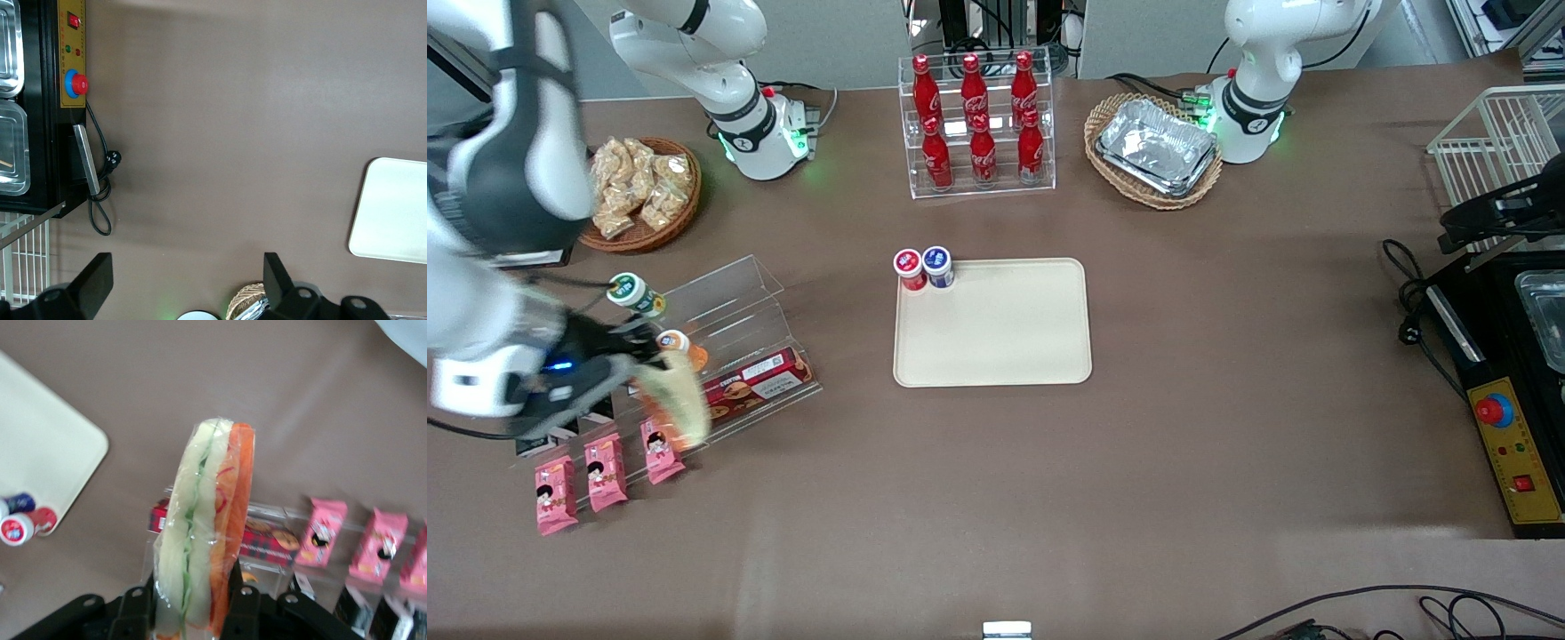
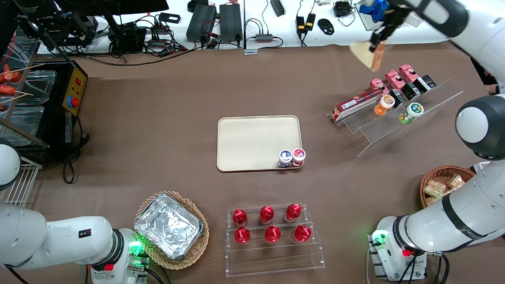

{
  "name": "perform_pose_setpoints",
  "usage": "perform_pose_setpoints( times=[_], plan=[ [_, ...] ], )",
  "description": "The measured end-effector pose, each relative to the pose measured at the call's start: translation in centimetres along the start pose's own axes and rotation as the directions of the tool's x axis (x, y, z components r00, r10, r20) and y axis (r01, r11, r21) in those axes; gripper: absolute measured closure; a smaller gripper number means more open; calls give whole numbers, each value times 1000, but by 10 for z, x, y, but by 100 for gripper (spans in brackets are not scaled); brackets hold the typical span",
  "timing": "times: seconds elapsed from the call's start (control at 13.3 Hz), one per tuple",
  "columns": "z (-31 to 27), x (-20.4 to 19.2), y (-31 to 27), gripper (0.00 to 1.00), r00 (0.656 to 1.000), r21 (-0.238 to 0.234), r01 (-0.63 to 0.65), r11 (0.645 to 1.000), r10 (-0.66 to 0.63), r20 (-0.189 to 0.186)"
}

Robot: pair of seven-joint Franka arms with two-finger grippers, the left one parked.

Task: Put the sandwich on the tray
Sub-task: 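Carry the held sandwich over the cream tray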

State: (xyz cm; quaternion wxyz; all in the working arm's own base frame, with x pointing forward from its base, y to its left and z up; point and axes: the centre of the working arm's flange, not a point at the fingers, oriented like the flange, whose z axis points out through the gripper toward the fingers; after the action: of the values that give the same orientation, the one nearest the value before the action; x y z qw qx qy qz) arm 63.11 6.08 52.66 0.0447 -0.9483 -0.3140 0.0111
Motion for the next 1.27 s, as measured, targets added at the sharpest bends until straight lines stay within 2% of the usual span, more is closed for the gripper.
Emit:
perform_pose_setpoints(
  times=[0.22, 0.38, 0.53, 0.75, 0.97, 1.12, 1.27],
  plan=[
    [13, 50, -100, 60, 968, -36, 247, 968, -245, 53],
    [31, 77, -173, 60, 921, -38, 383, 923, -379, 90],
    [56, 99, -235, 60, 871, -45, 487, 872, -481, 102],
    [105, 126, -303, 60, 763, -61, 645, 762, -638, 105],
    [153, 139, -346, 60, 650, -88, 759, 645, -747, 136],
    [189, 142, -366, 60, 595, -103, 804, 586, -792, 140],
    [225, 139, -378, 60, 559, -116, 829, 547, -815, 152]
  ],
)
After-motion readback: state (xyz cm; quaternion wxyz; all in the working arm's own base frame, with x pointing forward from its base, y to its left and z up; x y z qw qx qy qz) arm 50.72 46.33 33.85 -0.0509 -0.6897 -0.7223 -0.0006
